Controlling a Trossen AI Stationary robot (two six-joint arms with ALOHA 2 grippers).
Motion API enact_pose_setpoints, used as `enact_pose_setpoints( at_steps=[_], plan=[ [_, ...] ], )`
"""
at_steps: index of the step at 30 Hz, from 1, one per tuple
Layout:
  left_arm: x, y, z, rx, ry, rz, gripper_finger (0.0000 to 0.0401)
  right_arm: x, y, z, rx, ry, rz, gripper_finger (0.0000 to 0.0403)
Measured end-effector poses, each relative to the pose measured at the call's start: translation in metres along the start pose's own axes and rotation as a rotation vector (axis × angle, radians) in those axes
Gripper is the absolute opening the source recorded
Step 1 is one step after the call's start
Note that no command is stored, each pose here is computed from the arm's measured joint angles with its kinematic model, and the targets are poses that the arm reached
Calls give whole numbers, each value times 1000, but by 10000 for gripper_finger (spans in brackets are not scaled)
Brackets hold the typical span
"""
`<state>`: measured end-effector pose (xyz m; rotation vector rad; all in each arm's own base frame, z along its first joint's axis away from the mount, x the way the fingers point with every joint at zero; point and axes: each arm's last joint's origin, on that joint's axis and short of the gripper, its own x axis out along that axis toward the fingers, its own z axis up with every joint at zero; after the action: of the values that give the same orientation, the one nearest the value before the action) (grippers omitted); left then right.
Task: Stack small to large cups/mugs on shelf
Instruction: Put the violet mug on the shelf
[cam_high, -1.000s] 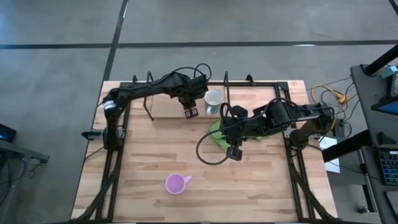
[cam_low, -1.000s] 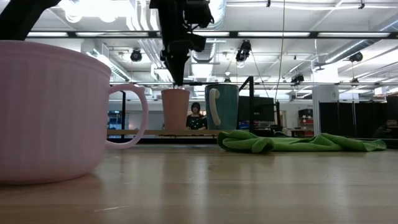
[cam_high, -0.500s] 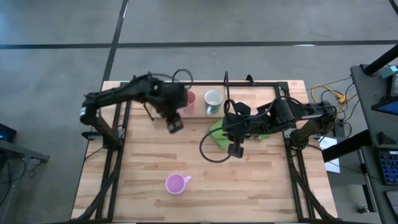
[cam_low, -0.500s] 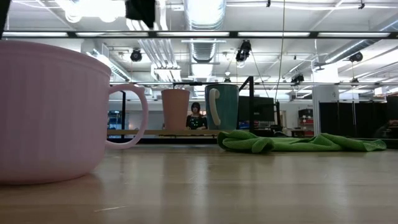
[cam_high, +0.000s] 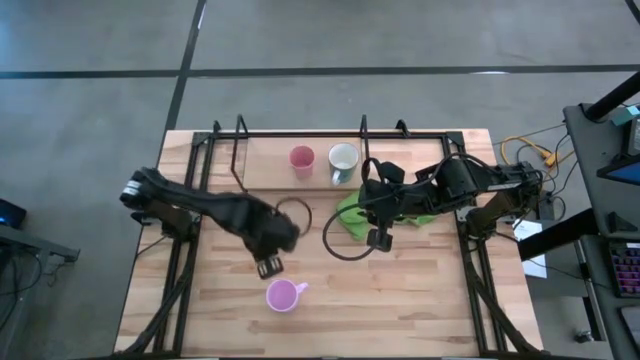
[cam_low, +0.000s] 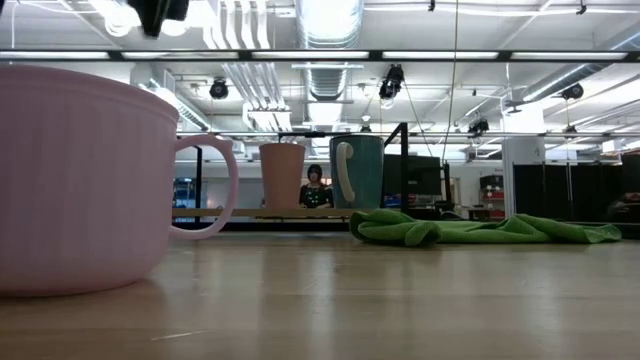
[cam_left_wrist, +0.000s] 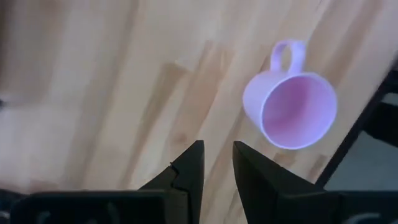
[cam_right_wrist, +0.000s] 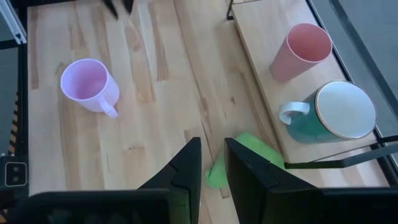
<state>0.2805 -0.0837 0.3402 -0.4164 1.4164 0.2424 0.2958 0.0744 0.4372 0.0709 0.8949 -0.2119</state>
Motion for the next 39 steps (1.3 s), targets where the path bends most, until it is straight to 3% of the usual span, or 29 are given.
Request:
enact_pose_setpoints(
  at_steps=[3,7,21,39],
  plan=[
    [27,-8,1,-20,41,-57,70,0,0,0,0,0,0,63],
    [49,-16,7,-8,-18,-143,70,0,0,0,0,0,1,63],
    [85,-18,-1,-9,49,-246,70,0,1,0,2,1,23,63],
    [93,-20,0,-32,25,-270,70,-1,12,15,-204,-133,237,63]
  ],
)
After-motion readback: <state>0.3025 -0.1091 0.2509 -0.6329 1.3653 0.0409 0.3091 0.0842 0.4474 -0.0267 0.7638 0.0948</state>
